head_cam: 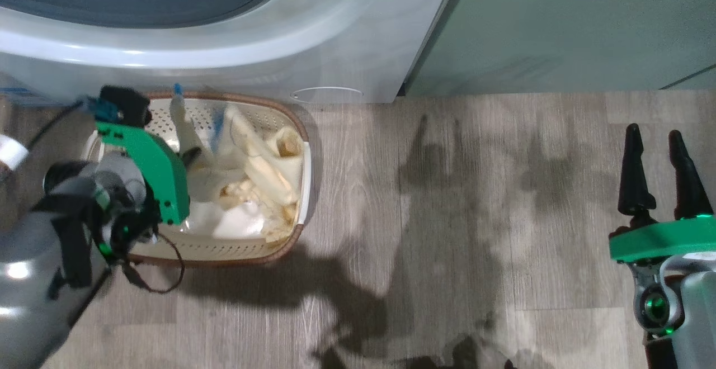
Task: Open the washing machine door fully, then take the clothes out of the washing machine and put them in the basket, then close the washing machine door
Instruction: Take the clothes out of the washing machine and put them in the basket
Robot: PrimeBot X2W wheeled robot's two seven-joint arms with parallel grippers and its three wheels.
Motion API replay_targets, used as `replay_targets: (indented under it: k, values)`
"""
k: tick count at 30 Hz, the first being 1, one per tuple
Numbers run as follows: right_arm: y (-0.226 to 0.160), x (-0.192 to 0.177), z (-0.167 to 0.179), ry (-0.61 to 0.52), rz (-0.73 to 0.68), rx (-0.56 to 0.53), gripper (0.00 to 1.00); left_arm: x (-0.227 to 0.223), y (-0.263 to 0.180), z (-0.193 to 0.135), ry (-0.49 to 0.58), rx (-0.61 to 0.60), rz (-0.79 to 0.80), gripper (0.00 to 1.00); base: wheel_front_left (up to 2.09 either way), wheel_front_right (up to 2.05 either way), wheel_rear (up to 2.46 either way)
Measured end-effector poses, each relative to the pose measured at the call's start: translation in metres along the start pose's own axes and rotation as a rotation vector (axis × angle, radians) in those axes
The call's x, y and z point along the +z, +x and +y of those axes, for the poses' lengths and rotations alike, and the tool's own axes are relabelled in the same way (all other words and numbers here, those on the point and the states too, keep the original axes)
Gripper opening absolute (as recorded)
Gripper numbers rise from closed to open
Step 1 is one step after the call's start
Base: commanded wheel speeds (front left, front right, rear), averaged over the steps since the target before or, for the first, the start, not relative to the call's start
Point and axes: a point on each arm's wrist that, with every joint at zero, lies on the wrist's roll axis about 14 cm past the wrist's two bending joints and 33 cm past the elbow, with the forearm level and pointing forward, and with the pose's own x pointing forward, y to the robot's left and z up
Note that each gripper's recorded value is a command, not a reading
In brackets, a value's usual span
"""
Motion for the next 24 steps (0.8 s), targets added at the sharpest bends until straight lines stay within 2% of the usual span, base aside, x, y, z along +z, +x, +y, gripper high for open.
replay_targets:
  k: [12,19,24]
  values:
    - [0.005,-0.016,-0.005,-0.02,0.042,-0.007,1.0,-0.07,0.031,0.035,-0.044,0.163,0.076,0.0,0.0,0.0,0.0]
    - [0.012,-0.034,-0.013,-0.038,0.082,-0.024,1.0,-0.062,0.066,0.05,-0.052,0.176,0.039,0.0,0.0,0.0,0.0]
    - [0.023,-0.04,-0.016,-0.051,0.091,-0.028,1.0,-0.08,0.083,0.064,-0.065,0.204,0.076,0.0,0.0,0.0,0.0]
